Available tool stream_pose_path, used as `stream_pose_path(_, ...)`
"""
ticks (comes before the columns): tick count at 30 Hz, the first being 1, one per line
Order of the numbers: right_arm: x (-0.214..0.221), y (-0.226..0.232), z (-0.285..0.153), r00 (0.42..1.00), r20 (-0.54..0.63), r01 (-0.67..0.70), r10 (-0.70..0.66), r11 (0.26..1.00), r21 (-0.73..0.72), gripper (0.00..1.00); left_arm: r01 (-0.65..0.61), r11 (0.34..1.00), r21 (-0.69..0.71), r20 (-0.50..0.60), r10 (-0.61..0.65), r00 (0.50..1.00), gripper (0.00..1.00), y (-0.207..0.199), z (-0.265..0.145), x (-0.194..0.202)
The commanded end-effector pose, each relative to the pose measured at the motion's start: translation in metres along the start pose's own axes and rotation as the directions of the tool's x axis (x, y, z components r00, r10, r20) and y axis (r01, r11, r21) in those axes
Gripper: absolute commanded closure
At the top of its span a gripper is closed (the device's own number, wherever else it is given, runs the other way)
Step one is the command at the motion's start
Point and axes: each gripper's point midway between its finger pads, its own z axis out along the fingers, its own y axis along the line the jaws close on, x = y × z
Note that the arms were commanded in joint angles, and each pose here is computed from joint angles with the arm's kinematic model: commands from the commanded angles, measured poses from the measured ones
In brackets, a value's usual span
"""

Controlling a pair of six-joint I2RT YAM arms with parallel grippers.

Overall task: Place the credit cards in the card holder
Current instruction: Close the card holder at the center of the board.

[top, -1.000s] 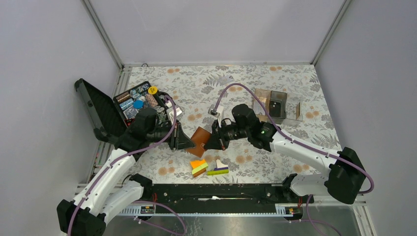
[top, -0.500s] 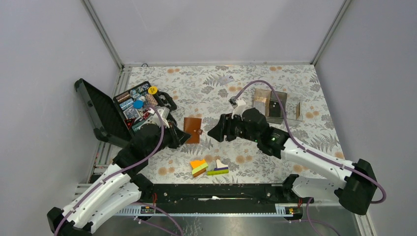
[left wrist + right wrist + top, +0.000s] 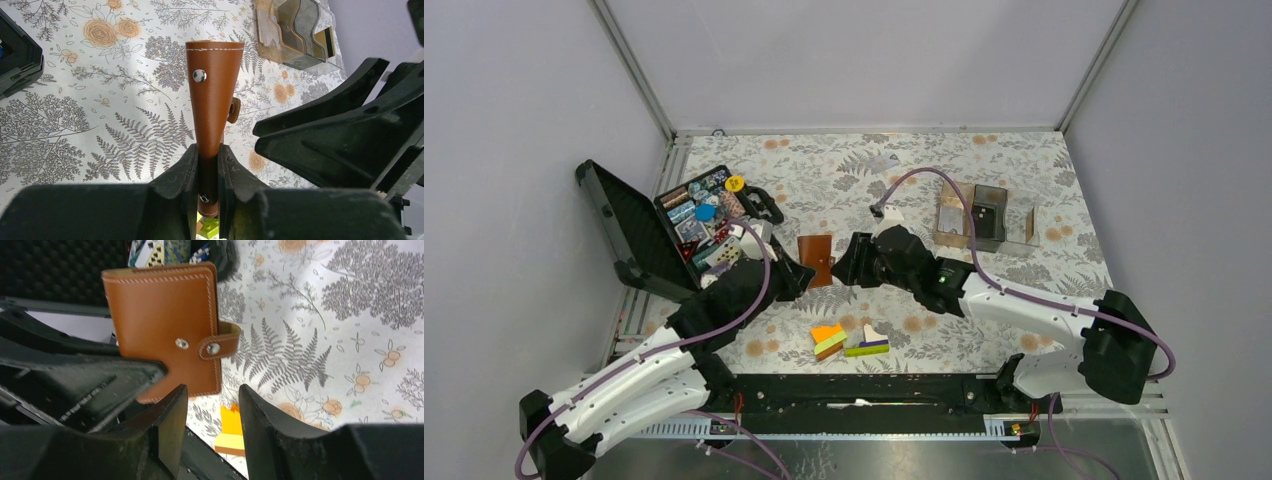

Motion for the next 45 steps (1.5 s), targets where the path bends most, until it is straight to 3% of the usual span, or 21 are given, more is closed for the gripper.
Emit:
stream_pose_path(1,-0.033,0.028,0.006,0.995,0.1,-0.008,0.011,0.999,-0.033,0.51,0.035,0.999,0.04,0.092,-0.038,0.995,1.0,-0.016,0.002,-0.021)
stream_pose_path(10,-0.03,0.025,0.027,0.997,0.068,0.021,-0.022,1.0,0.012,0.58,0.031,0.998,0.052,0.087,-0.035,0.996,1.0,-0.02,0.003,-0.019)
stream_pose_path(18,-0.033,0.015,0.029,0.995,0.089,0.03,-0.036,0.997,0.066,0.73,0.028,0.998,0.063,0.081,-0.033,0.996,1.0,-0.023,0.003,-0.018)
stream_pose_path(22,-0.031,0.008,0.031,0.996,0.082,0.038,-0.046,0.995,0.097,0.74,0.026,0.997,0.068,0.084,-0.031,0.996,1.0,-0.025,0.003,-0.019)
stream_pose_path(27,-0.028,-0.005,0.03,0.996,0.075,0.043,-0.055,0.988,0.152,0.63,0.024,0.997,0.07,0.083,-0.03,0.996,1.0,-0.026,0.002,-0.018)
stream_pose_path(33,-0.031,-0.009,0.024,0.994,0.107,0.02,-0.038,0.987,0.161,0.59,0.027,0.997,0.073,0.083,-0.033,0.996,1.0,-0.026,0.002,-0.018)
stream_pose_path(38,-0.037,-0.008,0.025,0.989,0.144,0.006,-0.029,0.988,0.156,0.62,0.026,0.997,0.076,0.077,-0.032,0.996,1.0,-0.027,0.002,-0.017)
stream_pose_path(45,-0.038,-0.013,0.021,0.987,0.157,0.001,-0.028,0.986,0.168,0.75,0.028,0.997,0.077,0.08,-0.034,0.996,1.0,-0.027,0.001,-0.017)
